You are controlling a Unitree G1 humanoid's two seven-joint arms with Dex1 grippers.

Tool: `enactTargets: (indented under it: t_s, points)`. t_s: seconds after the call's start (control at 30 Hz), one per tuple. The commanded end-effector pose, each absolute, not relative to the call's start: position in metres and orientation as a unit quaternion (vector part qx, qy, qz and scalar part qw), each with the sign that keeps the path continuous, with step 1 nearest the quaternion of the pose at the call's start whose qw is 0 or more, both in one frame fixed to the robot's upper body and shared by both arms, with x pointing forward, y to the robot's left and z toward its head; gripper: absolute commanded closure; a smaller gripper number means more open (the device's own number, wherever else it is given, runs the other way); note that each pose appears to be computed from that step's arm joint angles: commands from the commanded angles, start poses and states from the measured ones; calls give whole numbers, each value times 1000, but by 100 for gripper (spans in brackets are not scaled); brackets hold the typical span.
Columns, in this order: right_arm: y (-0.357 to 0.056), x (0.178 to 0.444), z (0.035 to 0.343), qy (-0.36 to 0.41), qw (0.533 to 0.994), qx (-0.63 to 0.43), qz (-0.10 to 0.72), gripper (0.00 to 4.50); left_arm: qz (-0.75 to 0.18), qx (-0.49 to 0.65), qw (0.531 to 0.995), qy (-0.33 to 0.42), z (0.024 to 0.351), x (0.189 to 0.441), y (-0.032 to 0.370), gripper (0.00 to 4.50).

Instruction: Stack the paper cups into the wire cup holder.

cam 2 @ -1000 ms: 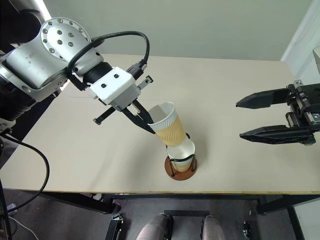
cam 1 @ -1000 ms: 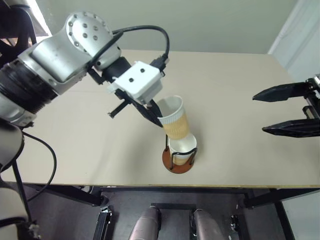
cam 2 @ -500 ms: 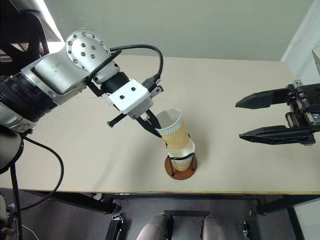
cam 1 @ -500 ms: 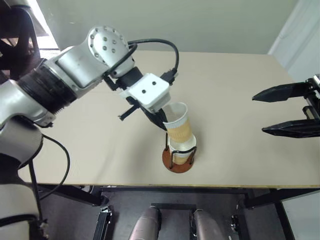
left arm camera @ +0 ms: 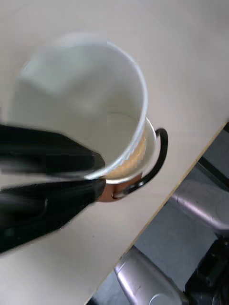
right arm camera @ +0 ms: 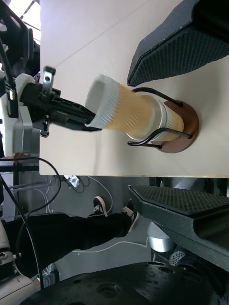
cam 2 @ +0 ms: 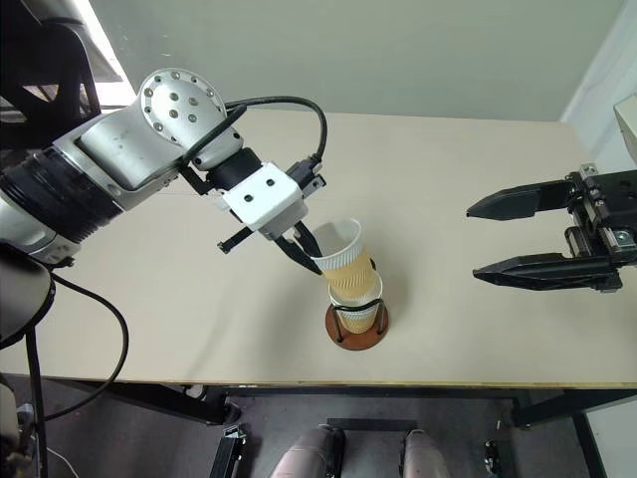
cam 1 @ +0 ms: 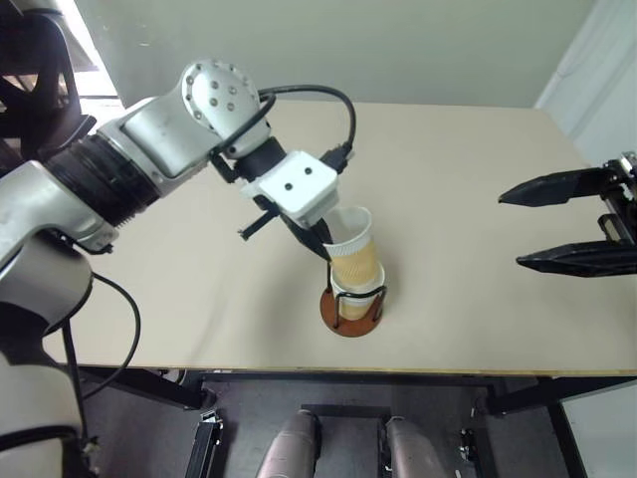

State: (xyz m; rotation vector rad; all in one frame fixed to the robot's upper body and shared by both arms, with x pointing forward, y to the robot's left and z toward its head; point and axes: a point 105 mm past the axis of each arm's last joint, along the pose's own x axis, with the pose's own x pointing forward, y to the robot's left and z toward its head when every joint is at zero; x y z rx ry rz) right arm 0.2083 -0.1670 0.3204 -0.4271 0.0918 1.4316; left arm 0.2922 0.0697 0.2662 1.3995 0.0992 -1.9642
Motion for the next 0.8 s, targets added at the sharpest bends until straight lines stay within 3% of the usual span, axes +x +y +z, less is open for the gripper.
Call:
enactTargets:
  t_s: [0.03, 0.27, 0.3, 0.43, 0.6, 0.8]
  points:
    - [-168, 202, 330, 19, 732, -210, 648, 118, -757, 560, 336, 32, 274, 289, 72, 277]
    - [-169, 203, 328, 18, 733, -212, 646, 118, -758, 552, 348, -11, 282, 294, 57, 17]
    - [-169, 203, 328, 18, 733, -212, 646, 118, -756, 548, 357, -15, 285, 296, 55, 2]
    - [-170, 211, 325, 23, 745, -212, 633, 118, -741, 505, 440, -42, 306, 312, 53, 2]
    - [-180, 236, 308, 46, 793, -200, 573, 118, -701, 404, 585, -47, 326, 328, 87, 2]
    - [-195, 274, 292, 27, 853, -176, 491, 118, -613, 319, 723, -17, 311, 340, 143, 2]
